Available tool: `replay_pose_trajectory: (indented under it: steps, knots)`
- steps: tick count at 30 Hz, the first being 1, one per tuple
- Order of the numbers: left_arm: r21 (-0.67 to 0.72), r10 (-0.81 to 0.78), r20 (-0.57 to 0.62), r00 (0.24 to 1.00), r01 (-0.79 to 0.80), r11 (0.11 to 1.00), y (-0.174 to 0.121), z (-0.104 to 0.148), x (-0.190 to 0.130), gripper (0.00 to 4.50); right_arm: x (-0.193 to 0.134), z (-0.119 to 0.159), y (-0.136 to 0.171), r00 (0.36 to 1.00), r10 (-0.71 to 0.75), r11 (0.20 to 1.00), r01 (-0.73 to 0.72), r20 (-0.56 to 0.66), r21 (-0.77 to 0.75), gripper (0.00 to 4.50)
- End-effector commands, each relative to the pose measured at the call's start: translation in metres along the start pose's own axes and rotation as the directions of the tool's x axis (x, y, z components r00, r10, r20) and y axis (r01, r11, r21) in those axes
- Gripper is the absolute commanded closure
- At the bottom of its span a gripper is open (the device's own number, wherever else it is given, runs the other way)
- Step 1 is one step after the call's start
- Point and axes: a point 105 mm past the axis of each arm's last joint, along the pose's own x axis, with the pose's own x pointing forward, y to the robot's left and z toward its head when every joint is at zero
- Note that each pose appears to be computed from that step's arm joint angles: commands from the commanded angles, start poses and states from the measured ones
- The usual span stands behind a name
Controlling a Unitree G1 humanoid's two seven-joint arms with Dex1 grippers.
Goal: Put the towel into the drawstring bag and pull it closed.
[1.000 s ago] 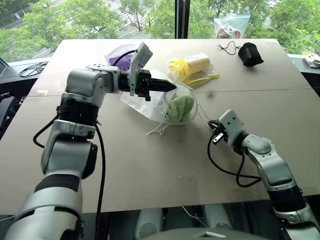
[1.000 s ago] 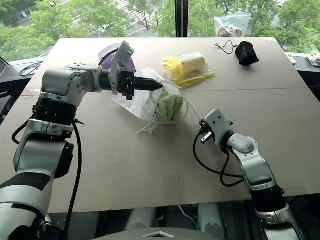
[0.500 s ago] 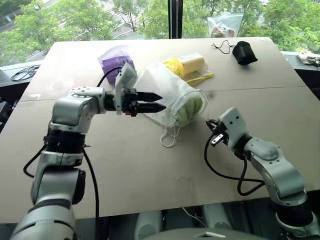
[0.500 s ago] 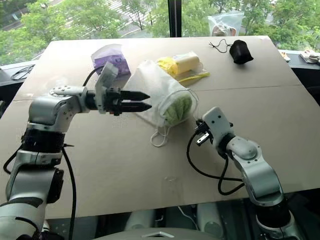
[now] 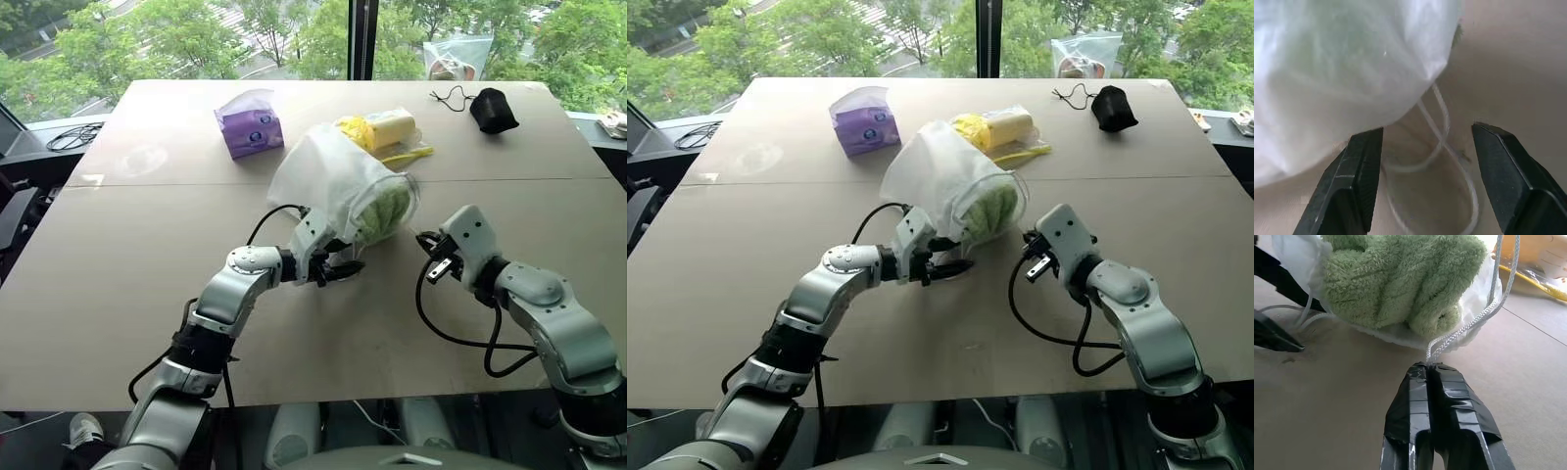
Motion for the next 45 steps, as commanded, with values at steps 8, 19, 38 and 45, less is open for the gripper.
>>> replay_pose_trajectory:
  steps: [8, 19, 38, 45]
  knots:
    - [-0.01, -0.03, 0.014, 0.999, 0.03, 1.0, -0.007, -0.01, -0.01, 4.44, -0.011, 0.028, -0.03, 0.98, -0.15, 0.988, 0.152, 0.131, -0.003, 4.5]
    - [0.068, -0.028, 0.533, 0.846, -0.009, 0.998, 0.04, 0.19, -0.124, 4.44, -0.063, 0.179, -0.116, 0.725, -0.347, 0.862, 0.496, 0.595, -0.102, 4.5]
    - [-0.021, 0.082, 0.447, 0.891, -0.081, 0.996, 0.08, 0.169, -0.151, 4.44, -0.105, 0.199, -0.171, 0.546, -0.528, 0.586, 0.788, 0.65, -0.187, 4.5]
    - [-0.165, 0.715, 0.35, 0.605, -0.711, 0.683, 0.184, 0.137, -0.212, 4.44, -0.21, 0.155, -0.258, 0.143, -0.856, 0.171, 0.985, 0.498, 0.011, 4.5]
